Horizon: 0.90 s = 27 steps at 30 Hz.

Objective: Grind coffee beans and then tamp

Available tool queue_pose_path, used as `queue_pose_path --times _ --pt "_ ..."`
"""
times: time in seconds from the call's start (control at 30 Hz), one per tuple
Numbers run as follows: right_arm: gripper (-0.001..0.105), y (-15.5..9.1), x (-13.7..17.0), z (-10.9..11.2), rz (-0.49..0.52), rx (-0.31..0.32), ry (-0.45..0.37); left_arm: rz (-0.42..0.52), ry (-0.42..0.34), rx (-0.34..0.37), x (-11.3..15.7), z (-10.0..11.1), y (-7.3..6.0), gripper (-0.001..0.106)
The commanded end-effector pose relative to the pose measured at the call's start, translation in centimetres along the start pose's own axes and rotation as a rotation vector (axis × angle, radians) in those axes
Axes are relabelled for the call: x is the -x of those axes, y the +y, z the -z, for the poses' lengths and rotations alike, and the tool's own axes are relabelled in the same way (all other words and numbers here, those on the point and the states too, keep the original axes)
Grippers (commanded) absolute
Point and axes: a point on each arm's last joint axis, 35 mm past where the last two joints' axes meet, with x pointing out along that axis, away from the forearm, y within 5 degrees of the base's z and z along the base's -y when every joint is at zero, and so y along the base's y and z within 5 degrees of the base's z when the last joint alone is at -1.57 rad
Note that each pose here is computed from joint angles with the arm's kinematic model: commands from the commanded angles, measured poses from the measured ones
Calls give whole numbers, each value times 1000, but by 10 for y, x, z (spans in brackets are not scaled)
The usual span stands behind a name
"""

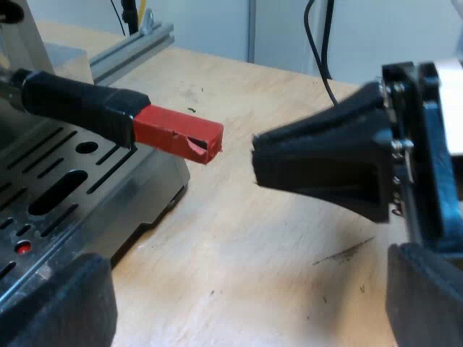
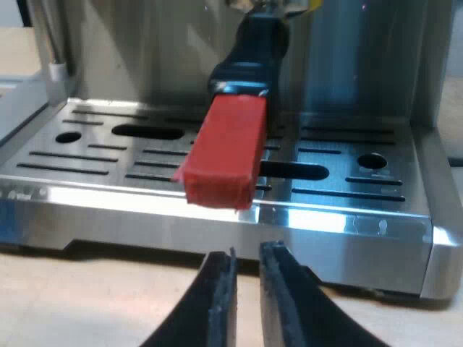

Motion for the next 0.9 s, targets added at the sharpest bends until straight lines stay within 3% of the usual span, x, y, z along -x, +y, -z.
queue_pose_path --times 0.03,0.1,0.17,0.23,0.37,0.5,0.7,0.9 --pt "12 3 7 0 -9 16 -10 17 -14 -1 0 -3 -1 77" --pt "12 4 9 -1 -17 14 -14 17 -14 -1 0 -3 -1 77" --pt "20 3 11 -3 -28 4 -21 17 -14 -1 0 -3 -1 77" --pt "35 1 13 -8 -33 -18 -29 17 -14 -1 0 -3 -1 77" --pt "51 -4 15 -15 -36 -52 -43 17 -14 -1 0 -3 -1 77" --pt "52 -11 19 -24 -38 -80 -56 17 -15 -2 0 -3 -1 77" --pt "52 -14 22 -42 -38 52 -7 18 -21 -6 0 -3 -1 77" --pt "52 -11 23 -68 -88 92 25 18 -21 -6 0 -3 -1 77"
